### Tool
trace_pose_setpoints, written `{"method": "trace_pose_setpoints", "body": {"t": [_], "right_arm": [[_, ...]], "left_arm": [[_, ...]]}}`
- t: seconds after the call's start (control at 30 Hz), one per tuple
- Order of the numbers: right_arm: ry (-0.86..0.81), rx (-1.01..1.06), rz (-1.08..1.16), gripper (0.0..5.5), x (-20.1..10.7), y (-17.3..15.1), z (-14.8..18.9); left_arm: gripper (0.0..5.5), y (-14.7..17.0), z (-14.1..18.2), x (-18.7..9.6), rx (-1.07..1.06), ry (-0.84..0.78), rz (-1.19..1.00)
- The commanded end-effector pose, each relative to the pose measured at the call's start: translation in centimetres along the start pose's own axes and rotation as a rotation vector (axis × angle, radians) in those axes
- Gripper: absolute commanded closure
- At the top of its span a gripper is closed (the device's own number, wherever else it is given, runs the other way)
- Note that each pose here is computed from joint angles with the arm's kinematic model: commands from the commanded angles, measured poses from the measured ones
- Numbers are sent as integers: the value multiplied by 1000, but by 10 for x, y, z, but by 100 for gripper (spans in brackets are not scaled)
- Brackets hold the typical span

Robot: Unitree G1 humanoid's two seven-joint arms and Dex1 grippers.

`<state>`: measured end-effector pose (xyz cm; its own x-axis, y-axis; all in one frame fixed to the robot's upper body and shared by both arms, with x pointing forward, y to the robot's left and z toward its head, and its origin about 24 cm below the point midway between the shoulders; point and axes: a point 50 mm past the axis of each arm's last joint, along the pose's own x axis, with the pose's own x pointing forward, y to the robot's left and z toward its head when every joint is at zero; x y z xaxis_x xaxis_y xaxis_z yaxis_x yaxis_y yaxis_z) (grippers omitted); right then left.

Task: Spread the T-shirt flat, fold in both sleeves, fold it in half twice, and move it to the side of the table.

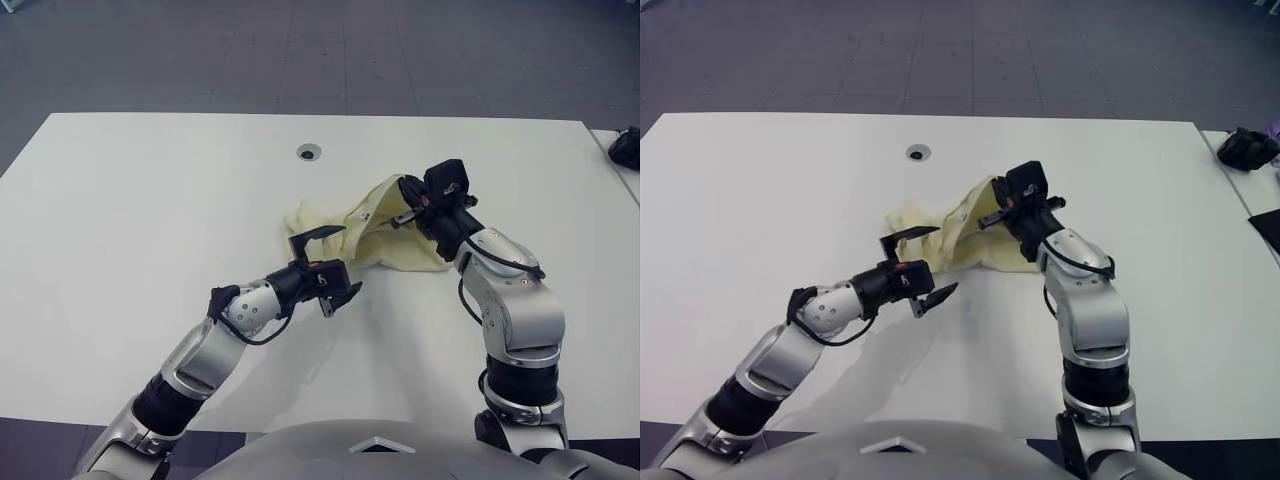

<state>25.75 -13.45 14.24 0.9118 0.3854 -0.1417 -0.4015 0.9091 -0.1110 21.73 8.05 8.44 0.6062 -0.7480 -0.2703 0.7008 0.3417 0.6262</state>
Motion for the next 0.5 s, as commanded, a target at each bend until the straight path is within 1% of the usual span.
{"method": "trace_pose_setpoints", "body": {"t": [0.03,0.1,0.13,0.17,0.23,0.27,0.3,0.33,0.5], "right_arm": [[-18,16,-11,548,-5,-1,10],[-24,23,-18,548,-7,-2,14],[-28,27,-18,550,-7,-3,16],[-32,30,-19,550,-7,-3,18],[-42,36,-17,550,-7,-2,22],[-45,38,-15,550,-8,-1,23],[-46,39,-14,550,-8,-1,24],[-46,41,-14,550,-8,0,24],[-34,34,-9,550,-12,2,23]], "left_arm": [[10,3,-9,2,-9,51,51],[10,2,-13,2,-15,69,49],[30,1,-15,2,-16,80,44],[34,-1,-17,2,-25,85,42],[71,-3,-18,2,-38,90,47],[76,-2,-18,3,-40,92,53],[97,-1,-18,3,-37,93,66],[120,0,-18,3,-37,93,79],[203,14,-13,4,-28,58,166]]}}
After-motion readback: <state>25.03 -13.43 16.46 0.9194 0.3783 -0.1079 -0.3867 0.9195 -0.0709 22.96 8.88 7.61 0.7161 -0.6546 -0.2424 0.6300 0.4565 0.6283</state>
